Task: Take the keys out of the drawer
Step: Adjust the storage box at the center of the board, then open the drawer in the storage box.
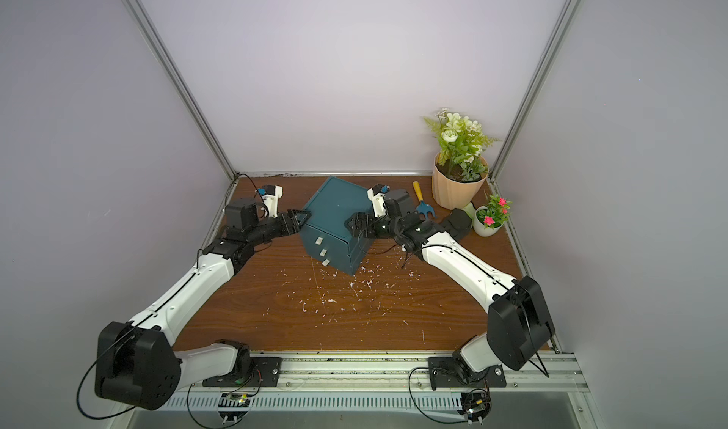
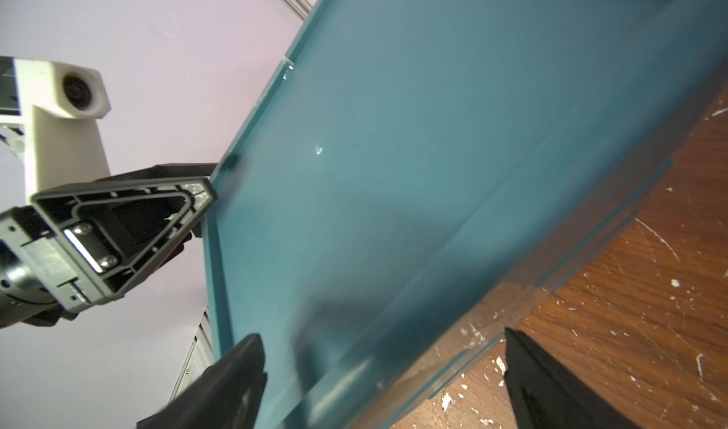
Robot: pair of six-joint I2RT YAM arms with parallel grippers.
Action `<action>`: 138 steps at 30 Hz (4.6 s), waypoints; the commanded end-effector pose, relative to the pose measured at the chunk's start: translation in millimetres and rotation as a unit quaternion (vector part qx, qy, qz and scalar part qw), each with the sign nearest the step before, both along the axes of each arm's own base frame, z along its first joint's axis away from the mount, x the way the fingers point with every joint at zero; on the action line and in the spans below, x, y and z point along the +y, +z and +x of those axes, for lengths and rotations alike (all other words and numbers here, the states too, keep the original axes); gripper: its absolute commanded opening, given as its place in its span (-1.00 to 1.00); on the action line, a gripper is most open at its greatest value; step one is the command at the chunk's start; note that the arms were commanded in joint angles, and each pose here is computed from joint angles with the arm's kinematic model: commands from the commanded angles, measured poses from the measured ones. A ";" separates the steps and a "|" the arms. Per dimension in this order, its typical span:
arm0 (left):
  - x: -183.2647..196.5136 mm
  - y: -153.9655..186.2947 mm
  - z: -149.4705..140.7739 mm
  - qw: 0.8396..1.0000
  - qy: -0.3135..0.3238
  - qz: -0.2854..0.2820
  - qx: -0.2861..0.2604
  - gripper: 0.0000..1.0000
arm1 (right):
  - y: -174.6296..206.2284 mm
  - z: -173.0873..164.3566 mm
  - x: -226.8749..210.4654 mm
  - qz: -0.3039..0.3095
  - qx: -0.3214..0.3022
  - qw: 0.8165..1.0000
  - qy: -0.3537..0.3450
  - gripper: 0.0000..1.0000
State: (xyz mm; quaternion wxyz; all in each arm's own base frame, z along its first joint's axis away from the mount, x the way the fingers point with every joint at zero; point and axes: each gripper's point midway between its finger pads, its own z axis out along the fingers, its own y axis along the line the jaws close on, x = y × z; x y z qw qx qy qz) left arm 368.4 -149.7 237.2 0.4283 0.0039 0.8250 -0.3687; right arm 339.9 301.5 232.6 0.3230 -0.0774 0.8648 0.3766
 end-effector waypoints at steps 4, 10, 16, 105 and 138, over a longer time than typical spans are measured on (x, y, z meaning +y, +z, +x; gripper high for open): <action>-16.1 7.2 -6.9 1.000 -0.018 -0.024 -0.001 0.32 | 1.1 17.8 -9.1 -0.005 -0.006 0.999 -0.034 0.89; -26.3 6.6 -1.0 0.998 -0.023 -0.058 0.012 0.25 | 2.3 45.9 -9.5 -0.009 -0.014 0.999 -0.048 0.84; -37.8 2.9 9.8 0.997 -0.029 -0.066 0.031 0.22 | 3.0 77.5 -5.0 -0.012 -0.018 0.999 -0.045 0.67; -48.5 15.5 -64.2 0.923 0.172 -0.330 0.094 -0.28 | 74.8 25.5 19.5 0.009 -0.057 0.998 0.027 0.16; -51.6 -22.0 -49.4 0.909 0.207 -0.336 0.132 -0.48 | 71.4 23.3 9.5 0.003 -0.047 0.998 0.028 0.22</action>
